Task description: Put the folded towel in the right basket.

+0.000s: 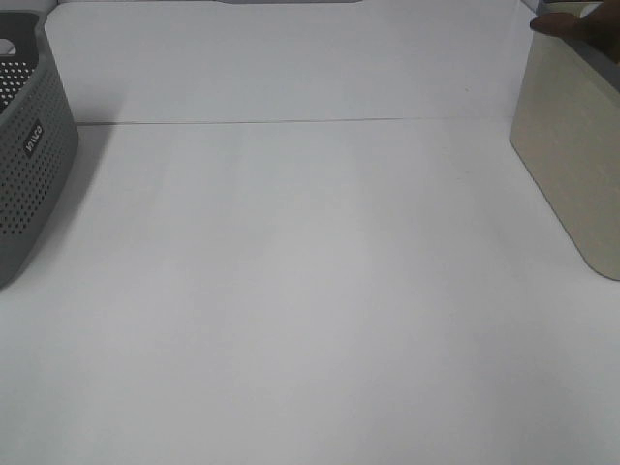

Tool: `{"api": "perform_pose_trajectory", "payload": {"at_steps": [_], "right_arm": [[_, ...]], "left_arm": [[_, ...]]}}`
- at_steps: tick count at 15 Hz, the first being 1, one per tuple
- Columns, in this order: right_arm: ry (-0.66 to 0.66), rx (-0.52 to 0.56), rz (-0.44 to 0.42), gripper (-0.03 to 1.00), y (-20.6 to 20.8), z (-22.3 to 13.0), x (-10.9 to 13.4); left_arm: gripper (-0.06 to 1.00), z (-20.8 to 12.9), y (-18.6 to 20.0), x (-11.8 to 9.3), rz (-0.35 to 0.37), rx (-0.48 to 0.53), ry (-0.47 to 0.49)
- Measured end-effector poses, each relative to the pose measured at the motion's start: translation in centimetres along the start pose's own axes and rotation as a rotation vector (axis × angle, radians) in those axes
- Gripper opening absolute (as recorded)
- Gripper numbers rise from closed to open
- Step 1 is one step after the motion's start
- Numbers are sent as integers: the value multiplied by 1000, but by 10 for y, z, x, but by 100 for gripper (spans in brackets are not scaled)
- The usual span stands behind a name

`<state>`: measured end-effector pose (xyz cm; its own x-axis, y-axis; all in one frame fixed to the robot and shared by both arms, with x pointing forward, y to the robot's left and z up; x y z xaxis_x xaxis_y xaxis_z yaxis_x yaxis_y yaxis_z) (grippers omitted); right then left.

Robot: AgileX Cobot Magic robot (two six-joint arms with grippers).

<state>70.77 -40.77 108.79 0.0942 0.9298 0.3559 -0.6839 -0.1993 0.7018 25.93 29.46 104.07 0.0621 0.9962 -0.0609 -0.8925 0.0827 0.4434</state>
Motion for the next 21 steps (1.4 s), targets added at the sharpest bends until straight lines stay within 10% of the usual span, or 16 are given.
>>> {"api": "perform_pose_trajectory", "payload": {"at_steps": [4,8,13,21], "right_arm": [[-32,97,-194,6,-16,-14,-32],[-17,143,-231,64,-15,-20,-36],[-30,167,-204,82,-7,-22,-29],[323,261,-123,82,-4,-51,114]], "left_arm": [[88,0,0,0,0,0,0],[88,0,0,0,0,0,0],[88,0,0,0,0,0,0],[88,0,0,0,0,0,0]]}}
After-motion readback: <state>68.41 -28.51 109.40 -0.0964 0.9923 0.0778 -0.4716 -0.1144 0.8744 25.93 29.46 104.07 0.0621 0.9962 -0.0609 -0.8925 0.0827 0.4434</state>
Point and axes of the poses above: a point on each arm's last joint axis where the gripper is mounted, y pointing back along that axis away from the gripper, x along the wrist's bending axis when the last joint is at zero, z = x × y, the point moved 3 cm from there along -y, pointing out along that axis toward the gripper, and after that the axes turned 3 degrees about y, right-handed, at the moved point
